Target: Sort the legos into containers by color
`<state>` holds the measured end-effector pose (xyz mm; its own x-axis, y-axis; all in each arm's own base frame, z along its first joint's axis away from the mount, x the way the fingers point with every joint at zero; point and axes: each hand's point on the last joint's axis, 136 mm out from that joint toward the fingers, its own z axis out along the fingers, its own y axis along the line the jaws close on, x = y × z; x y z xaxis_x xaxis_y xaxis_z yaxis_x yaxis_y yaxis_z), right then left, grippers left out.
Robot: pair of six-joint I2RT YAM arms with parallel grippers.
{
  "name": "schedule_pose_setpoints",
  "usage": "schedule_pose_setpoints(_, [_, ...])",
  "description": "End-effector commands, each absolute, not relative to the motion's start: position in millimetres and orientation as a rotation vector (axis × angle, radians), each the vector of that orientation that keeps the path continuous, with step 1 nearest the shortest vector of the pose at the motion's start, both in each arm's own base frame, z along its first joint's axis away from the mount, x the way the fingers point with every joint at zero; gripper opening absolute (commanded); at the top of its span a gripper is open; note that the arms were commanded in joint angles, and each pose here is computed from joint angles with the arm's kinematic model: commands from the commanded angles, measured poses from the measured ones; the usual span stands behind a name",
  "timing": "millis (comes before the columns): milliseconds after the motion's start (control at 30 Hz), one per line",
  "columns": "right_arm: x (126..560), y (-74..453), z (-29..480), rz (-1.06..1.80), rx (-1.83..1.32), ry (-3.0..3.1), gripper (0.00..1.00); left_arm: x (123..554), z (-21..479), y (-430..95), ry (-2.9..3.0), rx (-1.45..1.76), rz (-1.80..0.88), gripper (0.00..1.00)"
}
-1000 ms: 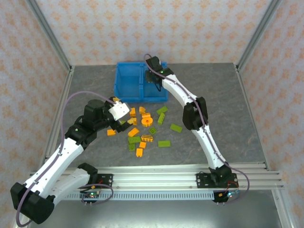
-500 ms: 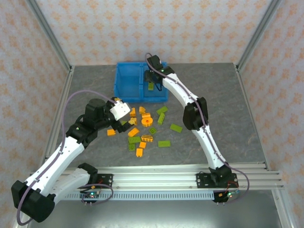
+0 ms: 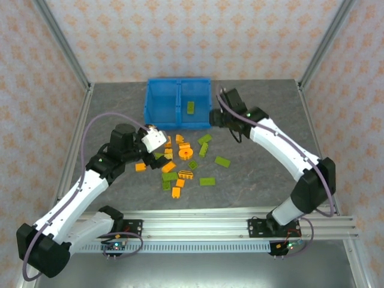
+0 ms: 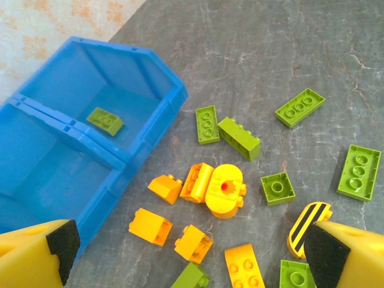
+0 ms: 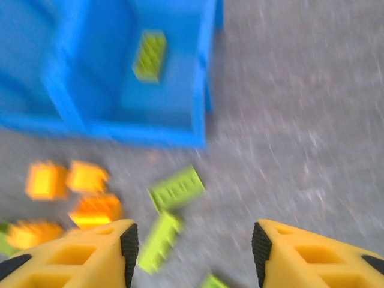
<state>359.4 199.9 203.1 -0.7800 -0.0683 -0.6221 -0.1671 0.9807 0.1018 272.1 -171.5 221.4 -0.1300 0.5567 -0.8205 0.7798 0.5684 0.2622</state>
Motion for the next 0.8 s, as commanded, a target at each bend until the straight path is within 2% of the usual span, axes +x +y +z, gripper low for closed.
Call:
schedule_pose_setpoints(0, [314, 179, 133, 0.001, -0.387, 2.681, 0.60, 271, 235, -180, 1.785, 1.080, -0.351, 1.00])
schedule_pose_setpoints(133, [286, 196, 90, 0.069, -0.606, 2.823, 0.67, 271, 229, -179, 1.798, 1.090, -0.340, 1.00])
schedule_pose_setpoints(233, [271, 201, 62, 0.006, -0.747, 2.864, 0.85, 272, 228, -179, 1.803, 1.090, -0.333, 1.00])
schedule_pose_setpoints(367, [270, 203, 47, 0.024, -0.772, 2.860, 0.94, 273, 226, -179, 1.810, 1.087, -0.340, 1.00])
schedule_pose_setpoints(500, [274, 191, 28, -0.120, -0.835, 2.890, 0.94, 274, 225, -182, 1.816, 1.090, -0.353, 1.00])
schedule_pose_setpoints(600, [278, 192, 22, -0.120, -0.851, 2.897, 0.91, 275, 223, -182, 1.821, 1.092, -0.352, 1.00])
schedule_pose_setpoints(767, [270, 192, 10, -0.093, -0.864, 2.949, 0.75, 275, 222, -181, 1.824, 1.091, -0.350, 1.00])
